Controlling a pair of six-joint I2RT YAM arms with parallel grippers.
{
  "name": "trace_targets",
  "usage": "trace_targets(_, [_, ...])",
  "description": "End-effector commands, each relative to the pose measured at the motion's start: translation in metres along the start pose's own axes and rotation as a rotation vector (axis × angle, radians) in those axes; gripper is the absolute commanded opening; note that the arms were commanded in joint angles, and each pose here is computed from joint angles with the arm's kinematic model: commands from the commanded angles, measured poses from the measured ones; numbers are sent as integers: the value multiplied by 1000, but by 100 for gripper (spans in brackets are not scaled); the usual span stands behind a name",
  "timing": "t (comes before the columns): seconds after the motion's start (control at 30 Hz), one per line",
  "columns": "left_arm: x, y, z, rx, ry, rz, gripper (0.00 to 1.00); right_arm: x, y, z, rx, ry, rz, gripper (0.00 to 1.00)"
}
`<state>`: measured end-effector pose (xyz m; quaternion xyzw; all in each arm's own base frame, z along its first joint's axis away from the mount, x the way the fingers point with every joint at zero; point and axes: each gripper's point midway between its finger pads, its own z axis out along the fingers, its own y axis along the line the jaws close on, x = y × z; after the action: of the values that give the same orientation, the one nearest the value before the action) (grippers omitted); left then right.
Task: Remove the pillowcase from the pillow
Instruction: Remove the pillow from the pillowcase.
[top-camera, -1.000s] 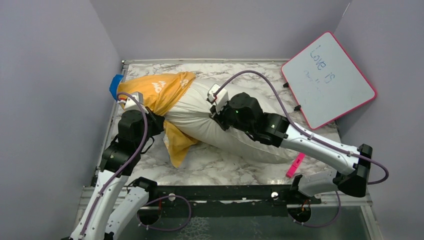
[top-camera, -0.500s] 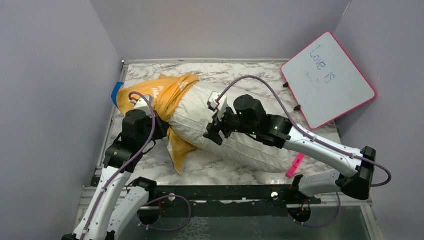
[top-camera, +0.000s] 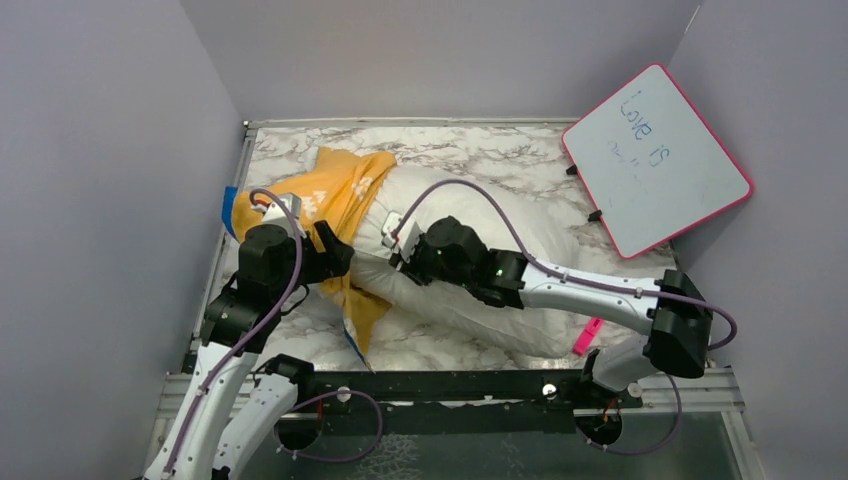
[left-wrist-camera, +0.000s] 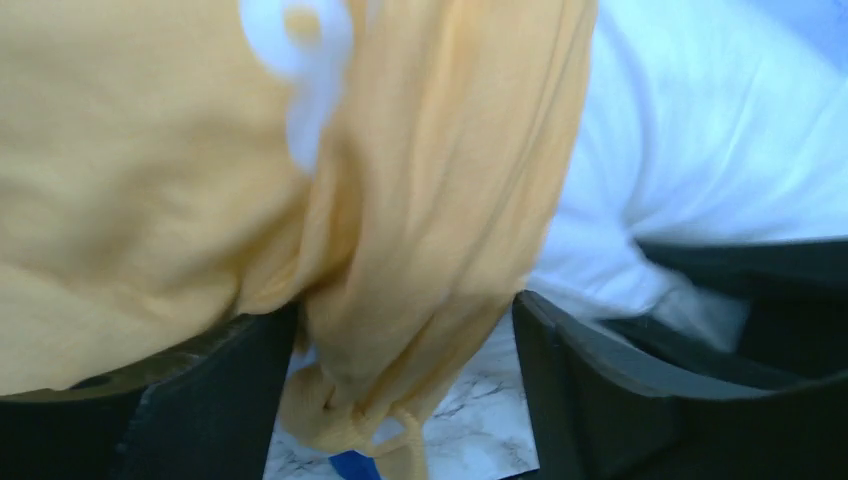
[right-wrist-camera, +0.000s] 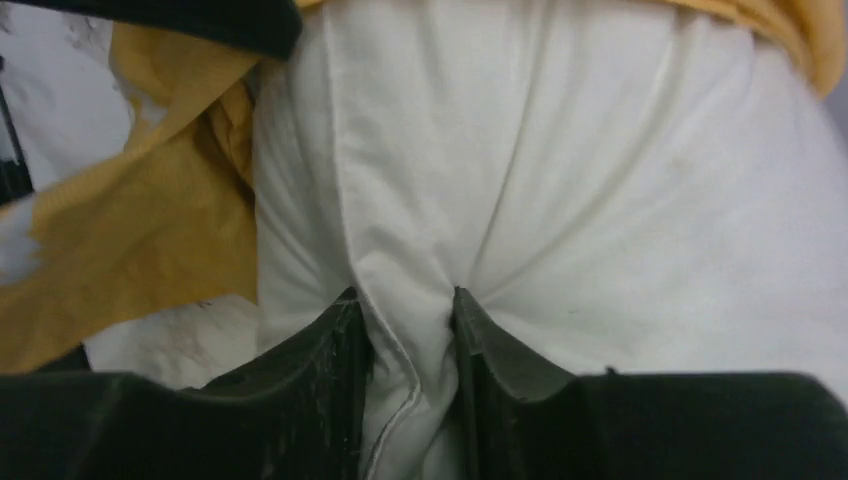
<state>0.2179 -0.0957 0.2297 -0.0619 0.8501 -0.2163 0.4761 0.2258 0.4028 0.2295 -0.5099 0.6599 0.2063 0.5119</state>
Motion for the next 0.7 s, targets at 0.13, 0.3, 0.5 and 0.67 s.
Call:
trace_targets(0.13, [-88,22,-57,-235,-280,111,99,116,-3,-5,184,224,167,1])
trace_targets(0.3, [-62,21,-16,-236,-51,145,99,125,4,-37,207,159,321,1])
trace_targets(0.5, [-12,-33,37,134,220,192,99,133,27,-43,110,170,394,1])
trace_targets(0.67, [3,-13,57,46,293,190,66,156,35,-48,112,248,439,1])
